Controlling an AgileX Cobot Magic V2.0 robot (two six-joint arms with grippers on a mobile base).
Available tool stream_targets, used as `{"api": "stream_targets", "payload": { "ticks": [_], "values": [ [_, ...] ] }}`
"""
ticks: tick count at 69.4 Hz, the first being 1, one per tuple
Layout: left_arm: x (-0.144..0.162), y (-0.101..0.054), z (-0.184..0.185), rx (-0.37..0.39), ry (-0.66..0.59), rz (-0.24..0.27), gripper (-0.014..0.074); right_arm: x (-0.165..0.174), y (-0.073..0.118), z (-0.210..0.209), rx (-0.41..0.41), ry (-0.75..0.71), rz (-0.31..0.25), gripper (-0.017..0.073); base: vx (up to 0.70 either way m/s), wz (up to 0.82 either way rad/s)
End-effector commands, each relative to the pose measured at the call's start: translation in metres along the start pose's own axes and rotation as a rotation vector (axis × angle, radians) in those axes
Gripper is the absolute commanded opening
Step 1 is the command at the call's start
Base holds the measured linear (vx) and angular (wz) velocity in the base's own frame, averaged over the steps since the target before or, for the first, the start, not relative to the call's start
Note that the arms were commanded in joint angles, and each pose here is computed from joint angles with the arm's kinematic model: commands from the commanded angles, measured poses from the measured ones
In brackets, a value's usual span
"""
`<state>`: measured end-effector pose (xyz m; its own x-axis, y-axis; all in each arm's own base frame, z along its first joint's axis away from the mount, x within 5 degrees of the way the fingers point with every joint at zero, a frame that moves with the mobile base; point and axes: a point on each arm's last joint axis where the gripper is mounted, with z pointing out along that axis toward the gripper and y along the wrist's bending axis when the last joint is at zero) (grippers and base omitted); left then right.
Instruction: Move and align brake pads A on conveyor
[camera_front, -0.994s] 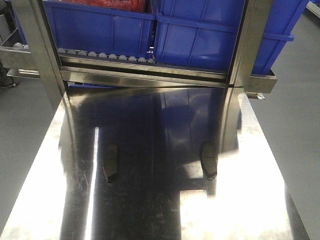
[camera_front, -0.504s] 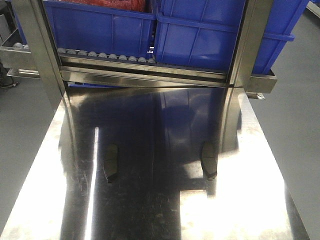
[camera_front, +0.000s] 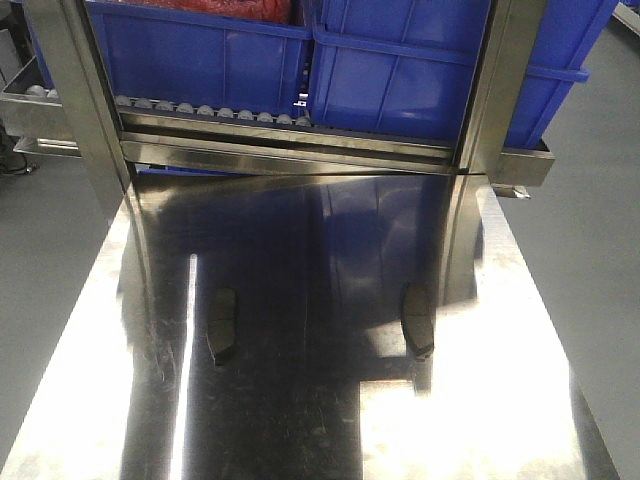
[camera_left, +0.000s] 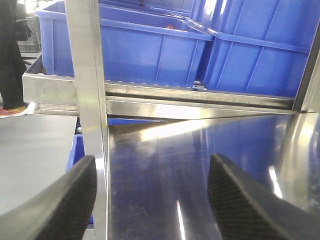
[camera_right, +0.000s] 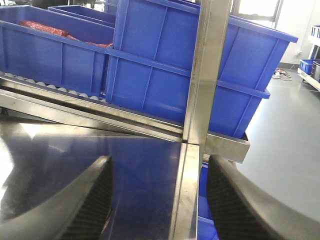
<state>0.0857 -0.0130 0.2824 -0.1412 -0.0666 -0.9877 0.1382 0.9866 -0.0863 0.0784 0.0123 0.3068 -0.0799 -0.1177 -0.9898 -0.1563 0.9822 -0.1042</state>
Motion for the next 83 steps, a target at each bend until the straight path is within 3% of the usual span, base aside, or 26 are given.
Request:
{"api": "stream_targets", "payload": {
  "ticks": [1, 26, 33, 43, 57, 70, 83],
  "values": [
    [-0.016, -0.001, -0.001, 0.008, -0.106, -0.003, 0.0465, -0.015, -0.003, -0.001, 0.026, -0.091, -0.014, 0.0416, 0.0, 0.0],
    [-0.03, -0.003, -0.001, 0.011, -0.067, -0.025, 0.0465, -0.015, -0.003, -0.001, 0.026, -0.091, -0.014, 0.0416, 0.0, 0.0],
    [-0.048, -0.005, 0.009, 0.009, 0.025, -0.037, 0.0465, -0.015, -0.003, -0.001, 0.026, -0.091, -0.014, 0.0416, 0.0, 0.0],
    [-0.061, -0.007, 0.039, -0.012, 0.311, -0.081, 0.0465, -0.015, -0.003, -0.001, 0.026, -0.091, -0.014, 0.0416, 0.0, 0.0],
    [-0.06, -0.008, 0.089, -0.037, 0.669, -0.06, 0.0465, -0.015, -0.003, -0.001, 0.026, -0.091, -0.014, 0.0416, 0.0, 0.0],
    [-0.049, -0.007, 0.136, -0.051, 0.824, -0.071, 0.0461, -0.015, -0.003, -0.001, 0.026, -0.091, -0.014, 0.0416, 0.0, 0.0],
    [-0.034, -0.018, 0.181, -0.011, 0.909, -0.167, 0.0461, -0.015, -0.003, -0.001, 0.026, -0.091, -0.014, 0.0416, 0.0, 0.0]
  ]
}}
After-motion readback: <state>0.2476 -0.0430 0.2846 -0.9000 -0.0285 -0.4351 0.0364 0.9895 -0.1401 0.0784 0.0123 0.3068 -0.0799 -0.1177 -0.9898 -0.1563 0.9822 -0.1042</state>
